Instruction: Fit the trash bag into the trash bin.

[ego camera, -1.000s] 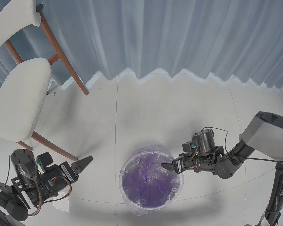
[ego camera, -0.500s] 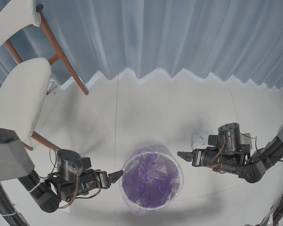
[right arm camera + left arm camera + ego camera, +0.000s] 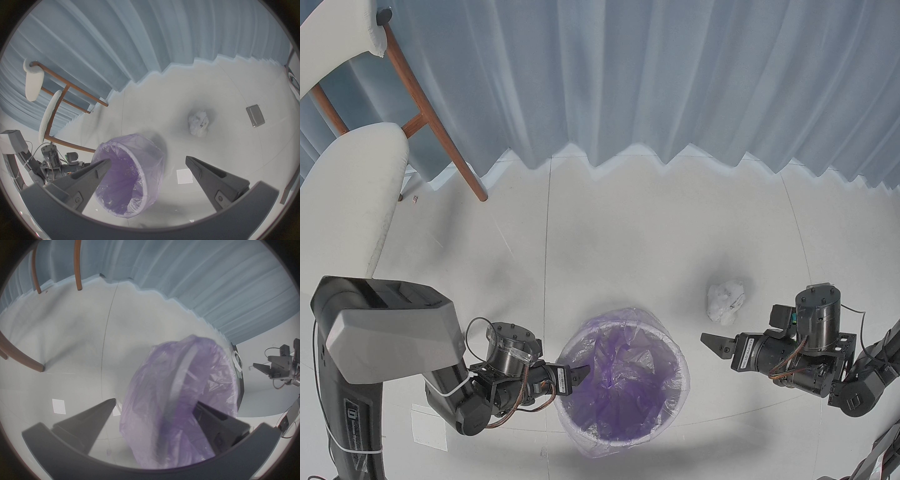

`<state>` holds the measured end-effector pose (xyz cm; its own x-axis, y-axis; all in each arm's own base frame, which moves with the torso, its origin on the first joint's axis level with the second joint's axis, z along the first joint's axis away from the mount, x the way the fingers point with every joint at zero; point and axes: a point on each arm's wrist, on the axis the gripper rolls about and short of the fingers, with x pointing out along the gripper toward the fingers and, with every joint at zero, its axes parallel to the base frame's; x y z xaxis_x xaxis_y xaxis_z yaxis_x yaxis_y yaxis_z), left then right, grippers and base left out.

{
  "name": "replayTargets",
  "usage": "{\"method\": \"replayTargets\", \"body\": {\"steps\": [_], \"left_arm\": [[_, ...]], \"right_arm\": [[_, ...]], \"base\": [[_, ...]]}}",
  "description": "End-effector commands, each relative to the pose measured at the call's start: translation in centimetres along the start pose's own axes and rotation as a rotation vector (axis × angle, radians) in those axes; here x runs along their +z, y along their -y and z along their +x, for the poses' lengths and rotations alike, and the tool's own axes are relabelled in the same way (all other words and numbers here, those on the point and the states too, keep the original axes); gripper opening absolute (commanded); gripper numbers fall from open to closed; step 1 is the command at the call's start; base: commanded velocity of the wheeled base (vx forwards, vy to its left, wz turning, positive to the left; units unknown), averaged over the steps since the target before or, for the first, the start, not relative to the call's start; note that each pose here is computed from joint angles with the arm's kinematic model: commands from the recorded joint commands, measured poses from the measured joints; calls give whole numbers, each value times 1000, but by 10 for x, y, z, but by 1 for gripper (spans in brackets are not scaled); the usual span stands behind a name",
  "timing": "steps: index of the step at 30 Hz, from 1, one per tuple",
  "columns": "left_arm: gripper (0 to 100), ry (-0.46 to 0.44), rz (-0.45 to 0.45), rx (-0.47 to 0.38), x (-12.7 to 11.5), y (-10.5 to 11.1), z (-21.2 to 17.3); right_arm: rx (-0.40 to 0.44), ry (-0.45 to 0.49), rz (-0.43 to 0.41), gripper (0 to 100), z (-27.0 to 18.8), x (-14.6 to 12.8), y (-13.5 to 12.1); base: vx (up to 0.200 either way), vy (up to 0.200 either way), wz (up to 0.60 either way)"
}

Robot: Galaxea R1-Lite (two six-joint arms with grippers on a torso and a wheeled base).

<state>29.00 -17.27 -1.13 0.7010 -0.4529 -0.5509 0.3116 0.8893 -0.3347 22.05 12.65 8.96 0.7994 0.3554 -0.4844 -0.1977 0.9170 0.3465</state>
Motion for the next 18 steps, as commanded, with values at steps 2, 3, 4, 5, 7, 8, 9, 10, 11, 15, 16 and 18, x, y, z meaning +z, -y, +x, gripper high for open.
{"method": "replayTargets", "body": {"steps": [2,3,4,5,7,8,9,10,11,15,16,18], "left_arm": [[0,-28,-12,18,-10,-8,15],[0,-28,-12,16,-11,-8,15],[0,-28,-17,17,-11,-9,14],[0,-27,-23,24,-10,-11,13],[0,-24,-37,31,-10,-15,7],[0,-19,-38,30,-10,-15,5],[0,-19,-38,30,-10,-15,5],[0,37,-42,12,-6,-16,-9],[0,37,-42,12,-6,-16,-9],[0,144,-42,-52,-13,-28,-42],[0,144,-42,-52,-13,-28,-42],[0,127,-43,-53,-14,-31,-64]], "right_arm": [[-11,20,35,100,-6,1,1],[-12,26,40,100,-7,2,1],[-21,39,64,100,-12,3,3],[-26,42,81,100,-14,2,5],[-36,49,120,100,-20,2,9],[-36,54,130,100,-22,3,10],[-36,54,130,100,-22,3,10],[-46,65,158,100,-27,3,14],[-46,65,158,100,-27,3,14],[-49,70,163,100,-31,3,16],[-49,70,163,100,-31,3,16],[-39,82,158,100,-29,7,14]], "base": [[0,0,0],[0,0,0],[0,0,0],[0,0,0],[0,0,0],[0,0,0],[0,0,0],[0,0,0],[0,0,0],[0,0,0],[0,0,0],[0,0,0]]}}
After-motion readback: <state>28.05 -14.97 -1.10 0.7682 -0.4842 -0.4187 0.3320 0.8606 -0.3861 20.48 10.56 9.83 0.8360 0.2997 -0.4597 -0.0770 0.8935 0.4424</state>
